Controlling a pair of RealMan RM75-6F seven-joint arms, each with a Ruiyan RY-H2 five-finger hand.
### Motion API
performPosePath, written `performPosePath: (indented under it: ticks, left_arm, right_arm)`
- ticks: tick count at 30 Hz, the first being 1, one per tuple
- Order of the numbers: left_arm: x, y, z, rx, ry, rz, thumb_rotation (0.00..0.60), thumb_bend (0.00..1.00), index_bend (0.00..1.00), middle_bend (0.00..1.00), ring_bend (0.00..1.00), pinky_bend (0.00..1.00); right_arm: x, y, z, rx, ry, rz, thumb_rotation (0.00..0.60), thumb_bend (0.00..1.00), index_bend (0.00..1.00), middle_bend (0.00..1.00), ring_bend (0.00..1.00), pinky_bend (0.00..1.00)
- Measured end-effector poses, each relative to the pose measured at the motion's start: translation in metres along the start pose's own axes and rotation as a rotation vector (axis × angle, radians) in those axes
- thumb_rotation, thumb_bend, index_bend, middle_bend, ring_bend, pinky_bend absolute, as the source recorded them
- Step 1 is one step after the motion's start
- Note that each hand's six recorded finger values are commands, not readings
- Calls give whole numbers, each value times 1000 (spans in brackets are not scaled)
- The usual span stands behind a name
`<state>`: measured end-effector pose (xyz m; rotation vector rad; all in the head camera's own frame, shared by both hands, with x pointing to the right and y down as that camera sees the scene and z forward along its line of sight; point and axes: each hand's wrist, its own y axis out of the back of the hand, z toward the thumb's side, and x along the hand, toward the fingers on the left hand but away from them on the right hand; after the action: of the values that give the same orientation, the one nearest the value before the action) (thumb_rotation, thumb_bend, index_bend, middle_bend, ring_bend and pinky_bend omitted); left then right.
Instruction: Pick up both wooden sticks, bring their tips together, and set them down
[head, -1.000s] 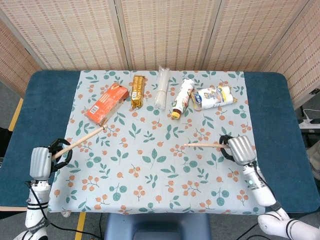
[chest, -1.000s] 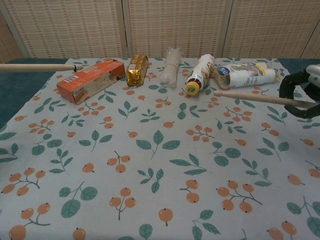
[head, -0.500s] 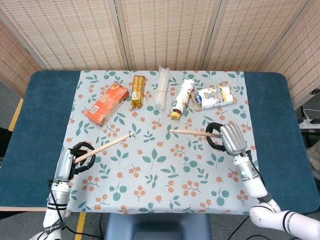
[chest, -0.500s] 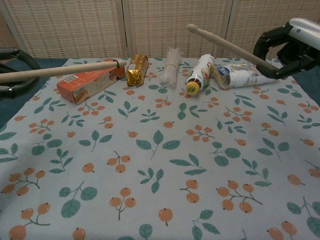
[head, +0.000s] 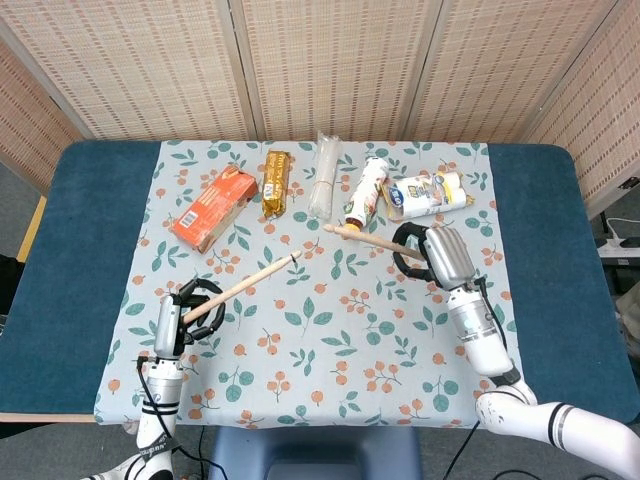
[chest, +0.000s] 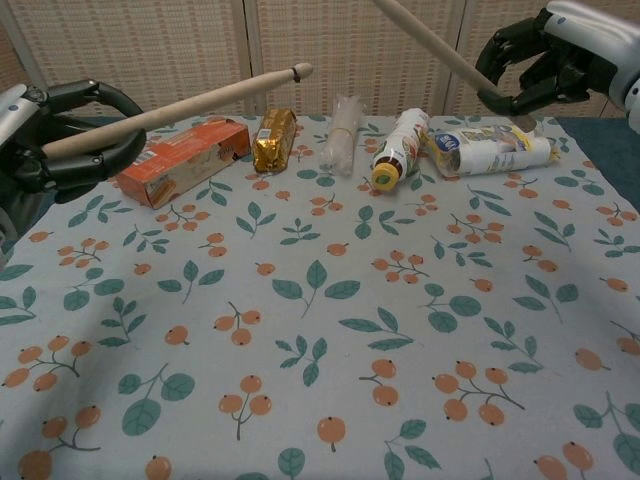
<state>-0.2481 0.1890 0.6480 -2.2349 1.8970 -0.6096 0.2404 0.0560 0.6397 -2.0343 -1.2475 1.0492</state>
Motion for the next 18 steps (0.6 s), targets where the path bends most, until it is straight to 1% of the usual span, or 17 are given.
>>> performPosePath:
  ticks: [2, 5, 9, 14, 18]
  left_arm:
    - [0, -5, 4, -12, -18, 1, 600, 412, 733, 932, 1000, 1000]
    - [0, -8, 5, -3, -30, 1, 600, 413, 733, 933, 1000, 1000]
    - [-1, -11, 8, -30, -54, 4, 600, 413, 735, 934, 1000, 1000]
    - [-4, -15, 8, -50, -90, -4, 600, 413, 737, 934, 1000, 1000]
    - [-5, -20, 6, -68, -96, -13, 600, 413, 737, 935, 1000, 1000]
  right_arm:
    - [-4, -2, -4, -4, -25, 9, 600, 1000, 783, 633, 894, 1000]
    - [-8, -10, -9, -15, -55, 53, 600, 1000, 783, 633, 895, 1000]
    - [-8, -21, -12, -16, -76, 112, 600, 1000, 783, 633, 895, 1000]
    - [-7, -34, -9, -26, -79, 179, 600, 1000, 783, 633, 895, 1000]
    - [-3, -42, 0, -96, -67, 257, 600, 1000, 783, 634, 895, 1000]
